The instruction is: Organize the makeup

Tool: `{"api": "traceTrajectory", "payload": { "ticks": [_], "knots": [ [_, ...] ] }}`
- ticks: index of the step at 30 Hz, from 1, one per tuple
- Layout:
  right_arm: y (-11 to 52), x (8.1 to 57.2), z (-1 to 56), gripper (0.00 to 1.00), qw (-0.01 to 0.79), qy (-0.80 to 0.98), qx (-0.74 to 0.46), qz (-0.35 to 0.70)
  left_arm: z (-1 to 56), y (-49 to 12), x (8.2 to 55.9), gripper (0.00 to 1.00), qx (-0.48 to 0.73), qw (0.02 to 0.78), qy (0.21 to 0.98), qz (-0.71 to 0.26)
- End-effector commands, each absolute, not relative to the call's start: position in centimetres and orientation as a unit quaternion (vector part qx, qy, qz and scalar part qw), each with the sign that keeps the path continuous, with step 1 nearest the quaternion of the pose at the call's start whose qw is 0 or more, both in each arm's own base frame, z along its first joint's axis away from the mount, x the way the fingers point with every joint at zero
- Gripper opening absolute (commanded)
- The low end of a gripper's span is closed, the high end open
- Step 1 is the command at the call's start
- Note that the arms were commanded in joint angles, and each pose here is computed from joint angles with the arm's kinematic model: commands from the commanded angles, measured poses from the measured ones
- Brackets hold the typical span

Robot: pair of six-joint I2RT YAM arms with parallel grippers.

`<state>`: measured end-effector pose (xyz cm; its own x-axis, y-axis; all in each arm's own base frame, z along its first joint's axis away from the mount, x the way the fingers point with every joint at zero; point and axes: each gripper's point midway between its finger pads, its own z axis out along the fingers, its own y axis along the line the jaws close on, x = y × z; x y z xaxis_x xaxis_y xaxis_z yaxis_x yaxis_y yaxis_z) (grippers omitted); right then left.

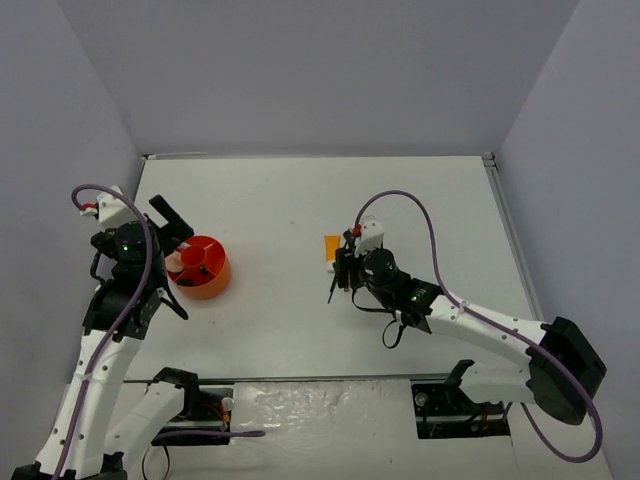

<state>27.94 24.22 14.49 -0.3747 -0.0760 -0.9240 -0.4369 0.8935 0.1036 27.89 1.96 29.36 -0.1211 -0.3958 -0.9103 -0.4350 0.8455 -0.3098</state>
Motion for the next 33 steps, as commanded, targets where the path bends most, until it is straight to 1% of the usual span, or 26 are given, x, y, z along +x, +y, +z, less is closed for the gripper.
{"api": "traceTrajectory", "payload": {
  "ticks": [1,2,4,6,9,15,26,33],
  "knots": [
    [24.2,30.2,13.9,0.48,0.523,0.837,-0.088,0.137,31.6,-0.2,27.3,0.97,-0.167,0.588,0.791,-0.002],
    [24.3,30.3,13.3,0.44,0.515,0.843,-0.078,0.135,31.5,-0.5,27.2,0.97,-0.149,0.582,0.799,-0.002],
    [24.4,30.5,11.8,0.41,0.498,0.855,-0.072,0.123,30.9,-1.5,27.1,0.97,-0.118,0.568,0.814,-0.016],
    [24.6,30.6,10.6,0.34,0.485,0.864,-0.059,0.12,30.2,-2.0,27.0,0.97,-0.094,0.559,0.824,-0.021],
    [24.6,30.7,9.4,0.3,0.474,0.872,-0.044,0.114,28.6,-2.1,26.8,0.97,-0.079,0.546,0.834,-0.017],
    [24.4,30.8,6.8,0.25,0.452,0.887,-0.032,0.092,27.1,-2.8,27.0,0.97,-0.07,0.536,0.841,-0.029],
    [23.7,31.2,3.5,0.17,0.428,0.902,-0.018,0.06,26.8,-3.1,27.2,0.97,-0.071,0.532,0.843,-0.043],
    [23.4,31.3,2.0,0.15,0.418,0.907,-0.017,0.048,26.7,-3.2,27.4,0.97,-0.072,0.53,0.843,-0.048]
  ]
}}
